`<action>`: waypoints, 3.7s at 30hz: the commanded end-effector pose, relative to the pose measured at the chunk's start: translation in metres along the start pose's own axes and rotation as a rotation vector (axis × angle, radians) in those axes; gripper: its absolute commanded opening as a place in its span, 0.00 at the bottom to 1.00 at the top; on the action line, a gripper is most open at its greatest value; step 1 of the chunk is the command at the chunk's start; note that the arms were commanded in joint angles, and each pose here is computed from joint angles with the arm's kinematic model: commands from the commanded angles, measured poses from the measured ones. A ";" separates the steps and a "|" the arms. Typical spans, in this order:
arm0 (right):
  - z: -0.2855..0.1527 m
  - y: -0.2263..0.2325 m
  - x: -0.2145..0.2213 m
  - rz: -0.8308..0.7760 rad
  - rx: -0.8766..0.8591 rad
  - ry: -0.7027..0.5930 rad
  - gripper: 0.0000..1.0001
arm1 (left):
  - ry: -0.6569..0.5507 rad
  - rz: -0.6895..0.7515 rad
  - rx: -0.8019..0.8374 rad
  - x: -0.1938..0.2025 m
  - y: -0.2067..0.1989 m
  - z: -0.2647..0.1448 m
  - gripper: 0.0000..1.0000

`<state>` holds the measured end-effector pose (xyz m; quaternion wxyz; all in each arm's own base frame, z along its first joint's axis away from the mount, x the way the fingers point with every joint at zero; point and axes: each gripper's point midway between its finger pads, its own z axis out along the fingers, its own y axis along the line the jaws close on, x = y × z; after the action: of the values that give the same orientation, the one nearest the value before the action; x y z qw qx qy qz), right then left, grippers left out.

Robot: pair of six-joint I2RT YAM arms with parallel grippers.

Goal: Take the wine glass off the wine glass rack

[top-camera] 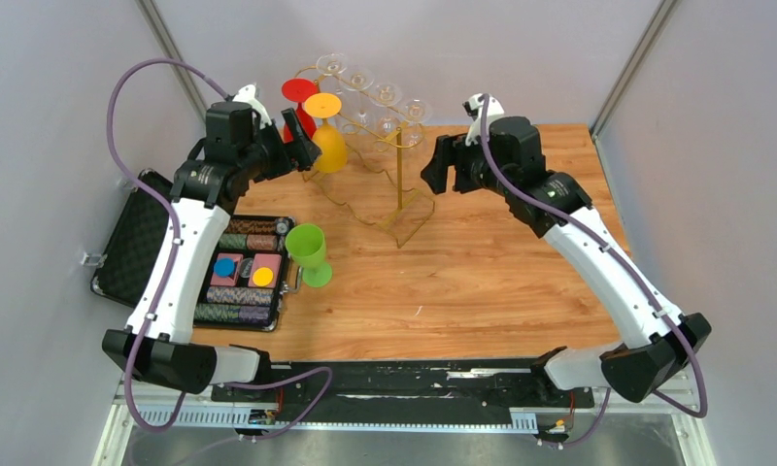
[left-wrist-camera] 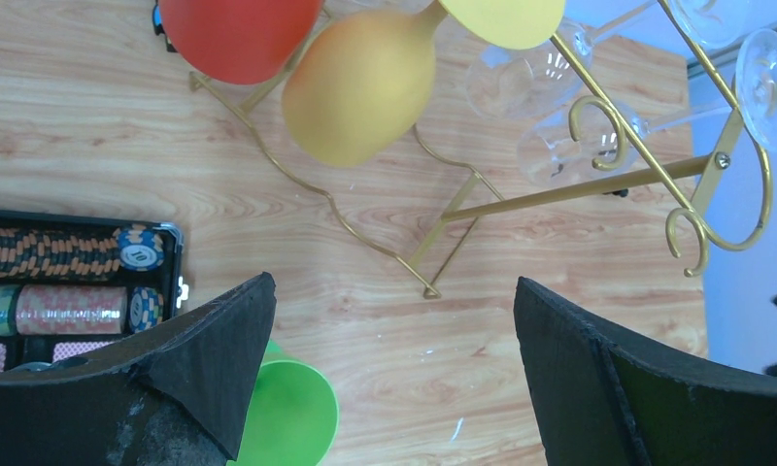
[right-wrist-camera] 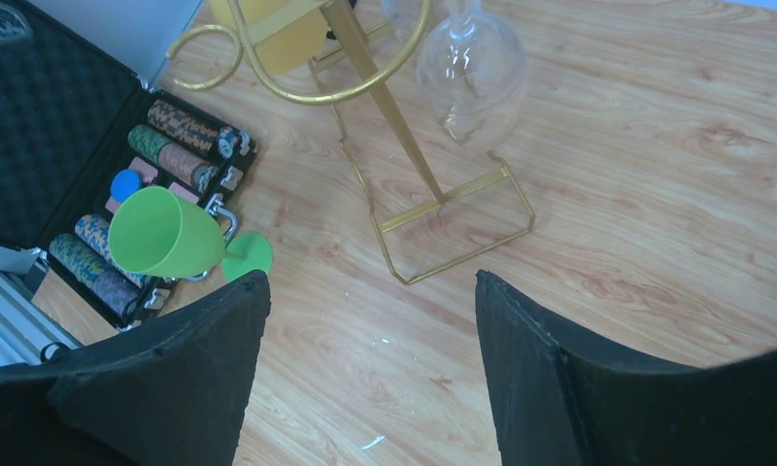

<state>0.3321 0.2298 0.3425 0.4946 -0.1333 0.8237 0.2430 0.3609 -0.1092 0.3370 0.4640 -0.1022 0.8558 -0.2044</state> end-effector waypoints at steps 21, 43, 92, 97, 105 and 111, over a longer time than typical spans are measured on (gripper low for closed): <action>0.038 -0.008 -0.011 0.069 -0.184 -0.186 0.64 | -0.013 -0.007 0.128 -0.002 -0.017 -0.044 1.00; 0.082 0.004 0.028 -0.212 -0.430 -0.468 0.54 | -0.014 0.015 0.112 0.004 -0.009 -0.053 1.00; 0.165 0.014 0.017 -0.369 -0.419 -0.601 0.20 | -0.046 0.069 0.098 0.001 -0.003 -0.063 1.00; 0.167 0.014 0.017 -0.378 -0.420 -0.600 0.12 | -0.046 0.070 0.097 0.001 -0.002 -0.063 1.00; 0.167 0.009 0.015 -0.405 -0.378 -0.599 0.00 | -0.046 0.070 0.094 0.002 -0.001 -0.066 1.00; 0.160 -0.002 0.008 -0.402 -0.304 -0.628 0.00 | -0.050 0.071 0.095 0.002 -0.001 -0.070 1.00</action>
<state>0.4460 0.3228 0.2438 0.6954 -0.2931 0.5704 0.3243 0.3069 -0.0982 0.3607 0.4787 -0.0592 0.8456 -0.2284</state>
